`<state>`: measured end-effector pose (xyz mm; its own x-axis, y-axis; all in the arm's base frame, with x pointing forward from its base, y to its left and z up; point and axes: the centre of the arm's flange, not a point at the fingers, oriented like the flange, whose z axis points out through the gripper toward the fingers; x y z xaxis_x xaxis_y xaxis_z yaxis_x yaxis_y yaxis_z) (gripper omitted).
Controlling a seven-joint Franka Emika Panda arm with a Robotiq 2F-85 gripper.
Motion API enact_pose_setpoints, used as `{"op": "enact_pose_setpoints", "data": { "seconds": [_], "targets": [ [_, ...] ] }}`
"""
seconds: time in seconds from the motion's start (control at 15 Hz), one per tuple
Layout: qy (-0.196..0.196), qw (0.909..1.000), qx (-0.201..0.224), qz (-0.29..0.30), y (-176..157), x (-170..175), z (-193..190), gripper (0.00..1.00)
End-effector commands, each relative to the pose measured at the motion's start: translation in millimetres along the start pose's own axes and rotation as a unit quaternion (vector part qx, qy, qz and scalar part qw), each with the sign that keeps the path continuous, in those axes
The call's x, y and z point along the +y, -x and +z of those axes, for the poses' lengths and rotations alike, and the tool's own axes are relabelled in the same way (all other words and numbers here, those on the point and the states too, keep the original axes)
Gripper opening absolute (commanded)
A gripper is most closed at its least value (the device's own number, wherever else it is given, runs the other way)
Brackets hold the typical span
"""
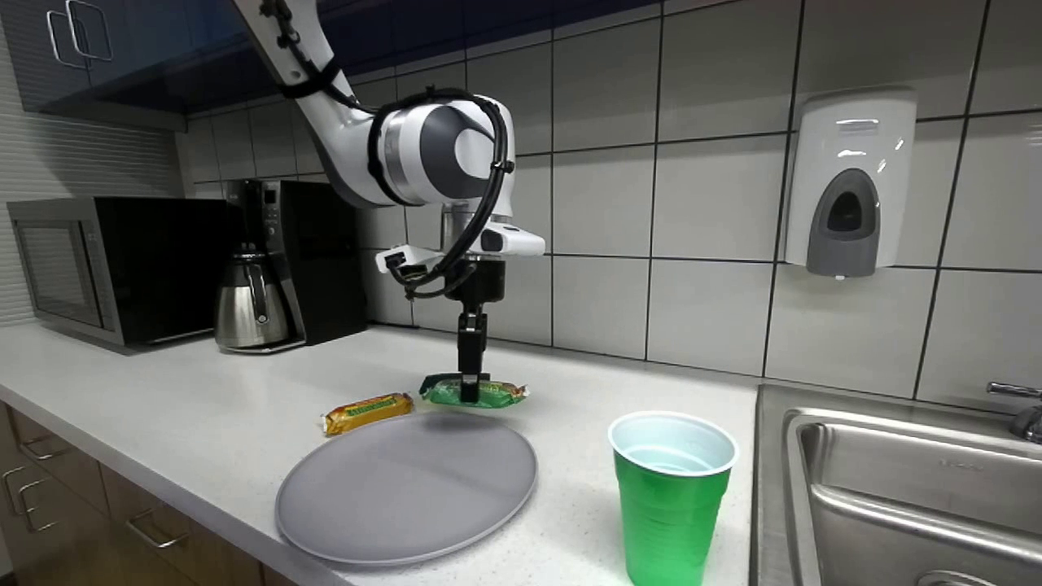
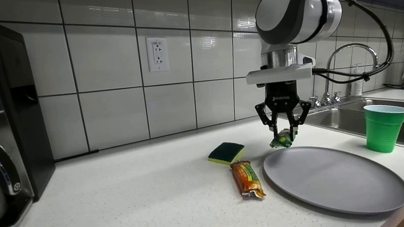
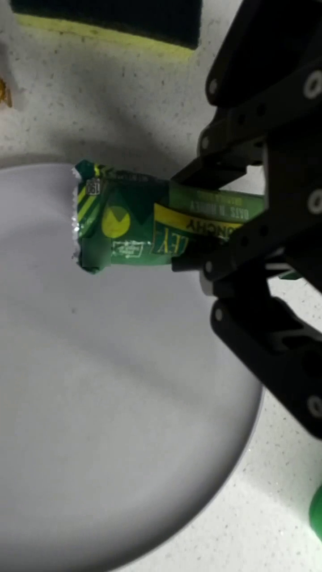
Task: Put the cup off of the tray and put the candy bars on it
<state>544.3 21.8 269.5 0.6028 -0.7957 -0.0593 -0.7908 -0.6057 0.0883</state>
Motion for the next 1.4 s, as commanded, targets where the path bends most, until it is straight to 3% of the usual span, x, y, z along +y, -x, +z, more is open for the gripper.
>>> {"op": "enact_pose_setpoints", "data": {
  "seconds": [0.0, 0.8, 0.87, 0.93, 1.27, 1.33],
  "targets": [
    [-0.001, 1.0000, -0.006, 0.002, 25, 23, -3, 0.13],
    [0.003, 0.9999, -0.004, -0.010, 31, 26, 27, 0.13],
    [0.005, 0.9999, -0.003, -0.009, 31, 26, 27, 0.63],
    [0.006, 0.9999, -0.002, -0.009, 31, 26, 26, 0.64],
    [0.005, 0.9999, 0.003, -0.015, 32, 26, 21, 0.98],
    [0.005, 0.9998, 0.005, -0.018, 32, 25, 19, 1.00]
  ]
}}
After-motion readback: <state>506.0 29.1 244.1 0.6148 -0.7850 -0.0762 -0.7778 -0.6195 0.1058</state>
